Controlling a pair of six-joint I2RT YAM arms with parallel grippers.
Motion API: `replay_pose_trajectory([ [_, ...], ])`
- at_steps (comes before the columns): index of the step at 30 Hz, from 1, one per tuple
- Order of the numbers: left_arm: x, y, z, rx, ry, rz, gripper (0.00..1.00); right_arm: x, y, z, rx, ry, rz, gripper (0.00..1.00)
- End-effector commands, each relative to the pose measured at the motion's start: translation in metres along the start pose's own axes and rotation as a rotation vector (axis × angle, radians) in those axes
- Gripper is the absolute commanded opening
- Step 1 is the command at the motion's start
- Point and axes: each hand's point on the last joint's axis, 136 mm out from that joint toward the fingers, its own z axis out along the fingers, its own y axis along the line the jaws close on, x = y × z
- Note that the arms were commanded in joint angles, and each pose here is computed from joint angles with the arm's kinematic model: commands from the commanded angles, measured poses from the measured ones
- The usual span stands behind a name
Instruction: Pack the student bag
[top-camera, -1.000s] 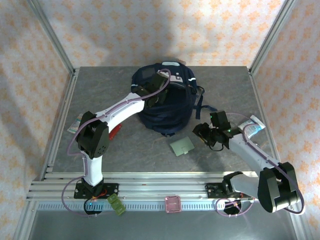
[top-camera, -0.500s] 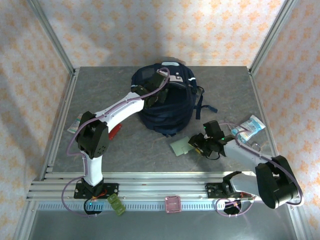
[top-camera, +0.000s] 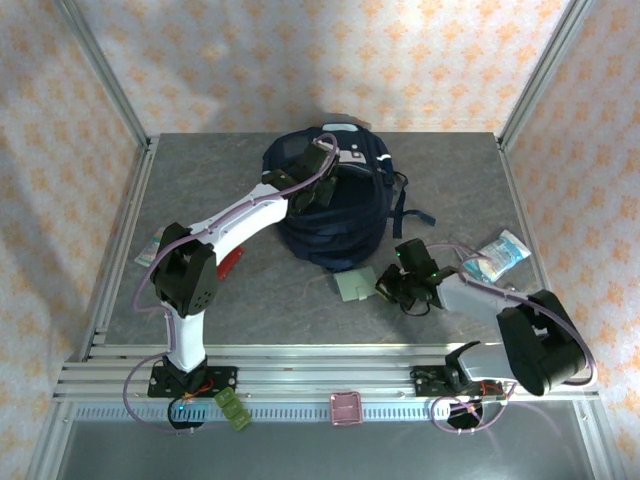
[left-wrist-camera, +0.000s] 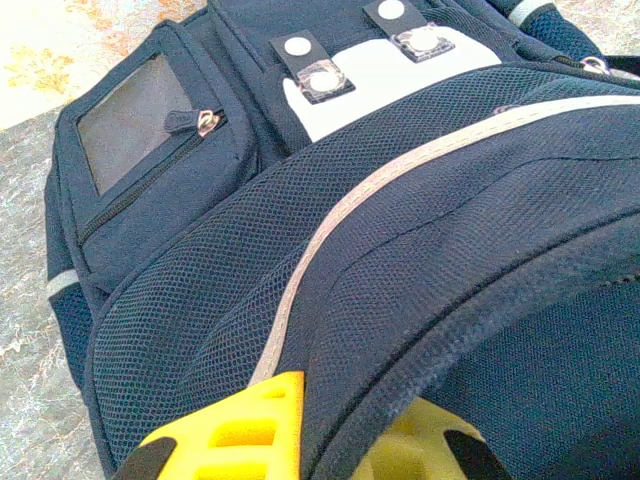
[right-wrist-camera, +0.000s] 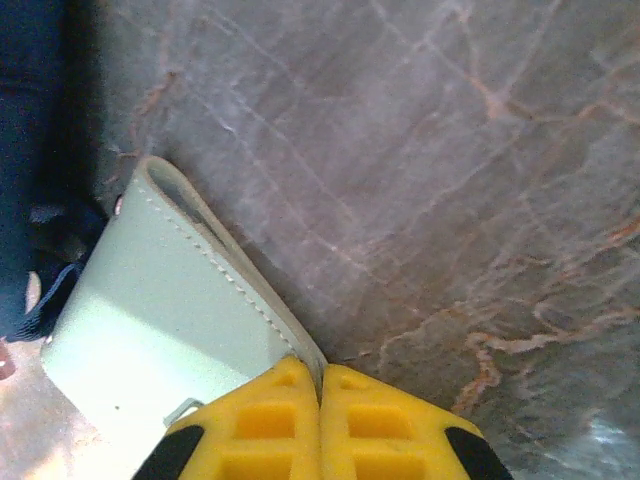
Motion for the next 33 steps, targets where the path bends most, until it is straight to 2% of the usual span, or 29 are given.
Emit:
replay_pose_trajectory([
  [1,-0.056,0.010,-0.037,0.018,-0.152,-0.090,0.00,-0.011,0.008,-0.011,-0.012,-0.071,-0.039,0.00],
  [8,-0.058,0.009,-0.040,0.035,-0.156,-0.108,0.00,-0.023,0.044,-0.056,-0.126,-0.179,-0.104,0.00],
  [21,-0.067,0.008,-0.044,0.064,-0.157,-0.127,0.00,-0.036,0.148,-0.156,-0.484,-0.286,-0.253,0.00],
  [25,-0.070,0.005,-0.046,0.083,-0.157,-0.133,0.00,-0.049,0.173,-0.174,-0.604,-0.307,-0.242,0.00],
  [33,-0.084,0.000,-0.057,0.130,-0.167,-0.170,0.00,-0.090,0.224,-0.186,-0.784,-0.364,-0.169,0.00],
])
